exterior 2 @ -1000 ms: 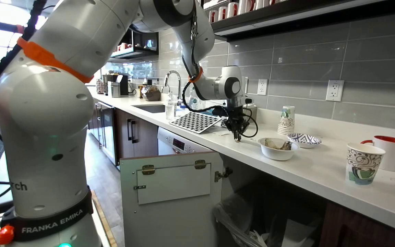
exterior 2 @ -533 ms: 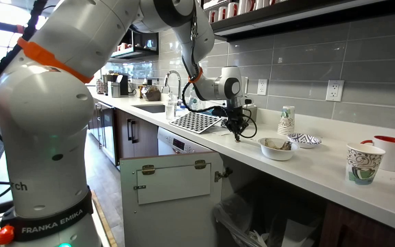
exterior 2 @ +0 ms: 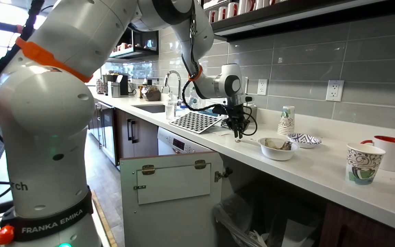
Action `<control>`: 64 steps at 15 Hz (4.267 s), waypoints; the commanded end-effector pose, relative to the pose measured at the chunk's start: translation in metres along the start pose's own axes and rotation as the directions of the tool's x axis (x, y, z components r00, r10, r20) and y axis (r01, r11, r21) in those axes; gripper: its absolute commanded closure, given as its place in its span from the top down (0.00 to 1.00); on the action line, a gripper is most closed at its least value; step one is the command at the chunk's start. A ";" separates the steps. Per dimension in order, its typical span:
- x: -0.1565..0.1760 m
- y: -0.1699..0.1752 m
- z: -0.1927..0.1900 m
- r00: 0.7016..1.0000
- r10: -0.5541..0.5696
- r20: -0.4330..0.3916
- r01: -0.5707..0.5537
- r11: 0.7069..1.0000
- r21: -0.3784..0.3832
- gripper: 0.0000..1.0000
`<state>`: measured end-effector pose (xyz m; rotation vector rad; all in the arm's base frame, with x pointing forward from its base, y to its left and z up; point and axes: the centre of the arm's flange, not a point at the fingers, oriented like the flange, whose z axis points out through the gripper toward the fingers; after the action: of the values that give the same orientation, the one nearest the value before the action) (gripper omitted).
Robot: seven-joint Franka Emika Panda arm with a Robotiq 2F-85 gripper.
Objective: Pick up one object from the countertop and put it inside the grey bin.
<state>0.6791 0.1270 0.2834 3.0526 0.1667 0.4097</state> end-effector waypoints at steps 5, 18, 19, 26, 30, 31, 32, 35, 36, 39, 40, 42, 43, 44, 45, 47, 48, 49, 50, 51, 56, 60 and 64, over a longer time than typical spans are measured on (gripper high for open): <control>-0.016 0.006 0.013 0.999 0.023 0.023 -0.023 1.000 -0.020 0.89; -0.021 0.001 0.014 0.999 0.029 0.033 -0.029 1.000 -0.011 0.00; -0.022 0.001 0.014 0.999 0.030 0.034 -0.029 1.000 -0.010 0.00; -0.066 0.014 -0.029 0.999 0.034 0.038 -0.034 0.999 0.001 0.00; -0.105 0.022 -0.060 0.998 0.011 0.060 -0.011 1.000 0.009 0.00; -0.118 0.024 -0.064 0.997 0.002 0.071 -0.003 1.000 0.014 0.00; -0.129 0.025 -0.070 0.997 -0.003 0.080 0.002 1.000 0.018 0.00; -0.155 0.034 -0.072 0.996 0.029 0.082 -0.030 1.000 0.006 0.09; -0.158 0.036 -0.075 0.996 0.036 0.076 -0.037 0.999 0.008 0.26; -0.159 0.036 -0.073 0.998 0.046 0.033 -0.046 0.999 0.017 0.47; -0.158 0.036 -0.070 0.999 0.044 0.025 -0.045 0.999 0.020 0.56; -0.152 0.033 -0.064 0.999 0.040 0.007 -0.040 0.999 0.031 0.71; -0.149 0.030 -0.060 1.000 0.030 0.002 -0.030 0.999 0.043 0.78; -0.146 0.028 -0.055 1.000 0.026 -0.001 -0.026 0.999 0.047 0.85; -0.142 0.026 -0.051 1.000 0.022 -0.005 -0.022 0.998 0.055 0.93; -0.135 0.023 -0.043 1.000 0.012 -0.018 -0.011 0.998 0.062 0.98; -0.132 0.022 -0.040 1.000 0.007 -0.026 -0.005 0.998 0.066 0.97; -0.129 0.021 -0.036 0.999 0.000 -0.032 0.002 0.998 0.067 0.96; -0.124 0.021 -0.032 0.999 -0.014 -0.036 0.016 0.998 0.065 0.91; -0.121 0.021 -0.029 0.999 -0.024 -0.037 0.027 0.997 0.071 0.93; -0.100 0.019 -0.016 0.997 -0.060 -0.045 0.063 0.995 0.075 0.74; -0.091 0.017 -0.008 0.996 -0.081 -0.042 0.084 0.993 0.077 0.36; -0.087 0.016 -0.001 0.995 -0.093 -0.032 0.095 0.992 0.082 0.07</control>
<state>0.5872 0.1015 0.2718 3.0939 0.3151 0.4667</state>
